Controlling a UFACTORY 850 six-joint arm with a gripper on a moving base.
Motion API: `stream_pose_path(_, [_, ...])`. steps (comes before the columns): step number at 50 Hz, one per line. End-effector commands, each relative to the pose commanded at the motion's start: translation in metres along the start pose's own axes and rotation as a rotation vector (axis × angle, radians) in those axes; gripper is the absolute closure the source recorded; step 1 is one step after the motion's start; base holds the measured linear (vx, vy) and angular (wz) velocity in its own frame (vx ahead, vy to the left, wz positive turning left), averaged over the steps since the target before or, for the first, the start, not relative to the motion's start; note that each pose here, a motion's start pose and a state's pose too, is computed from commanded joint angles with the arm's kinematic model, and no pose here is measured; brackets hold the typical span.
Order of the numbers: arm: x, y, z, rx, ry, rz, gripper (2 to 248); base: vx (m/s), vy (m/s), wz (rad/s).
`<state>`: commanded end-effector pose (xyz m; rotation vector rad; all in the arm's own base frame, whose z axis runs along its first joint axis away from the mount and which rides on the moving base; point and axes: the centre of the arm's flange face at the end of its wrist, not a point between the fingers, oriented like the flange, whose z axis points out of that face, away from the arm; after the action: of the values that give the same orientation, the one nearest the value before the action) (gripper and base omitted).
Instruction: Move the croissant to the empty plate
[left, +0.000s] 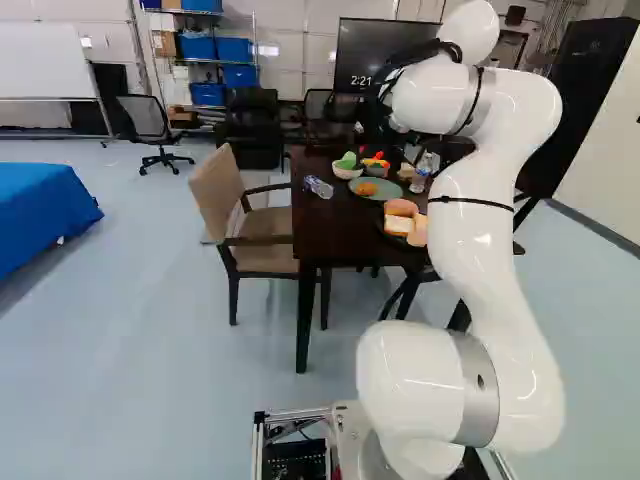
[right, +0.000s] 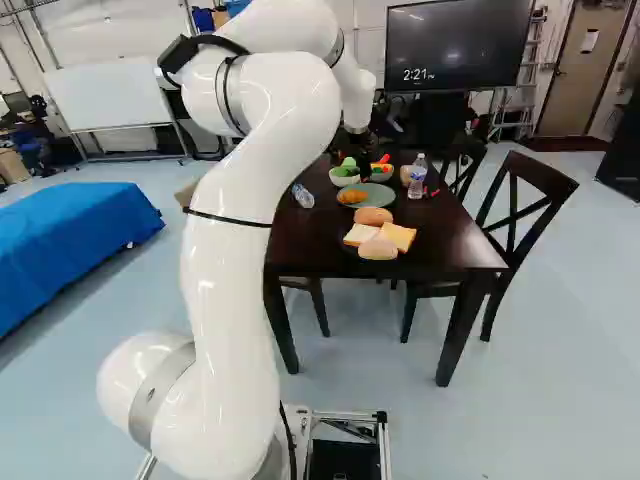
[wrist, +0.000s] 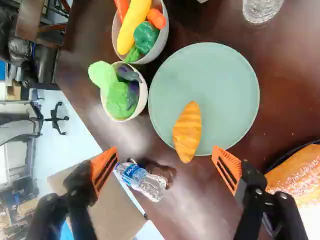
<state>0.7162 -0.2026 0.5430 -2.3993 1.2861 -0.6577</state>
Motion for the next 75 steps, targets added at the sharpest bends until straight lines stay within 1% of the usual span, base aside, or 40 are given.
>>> stream_pose_path(13, [0.001, -0.006, -0.015, 0.013, 0.014, -0.005, 3, 0.0, 0.0, 0.0])
stream_pose_path(22, [-0.006, -0.005, -0.018, 0.009, 0.007, -0.007, 3, 0.0, 0.0, 0.0])
stream_pose_path(57, [-0.062, 0.008, -0.048, -0.022, -0.049, -0.018, 3, 0.0, 0.0, 0.0])
stream_pose_path(66, [-0.075, 0.015, -0.057, -0.032, -0.06, -0.023, 3, 0.0, 0.0, 0.0])
stream_pose_path(75, [-0.088, 0.023, -0.066, -0.053, -0.065, -0.043, 3, 0.0, 0.0, 0.0])
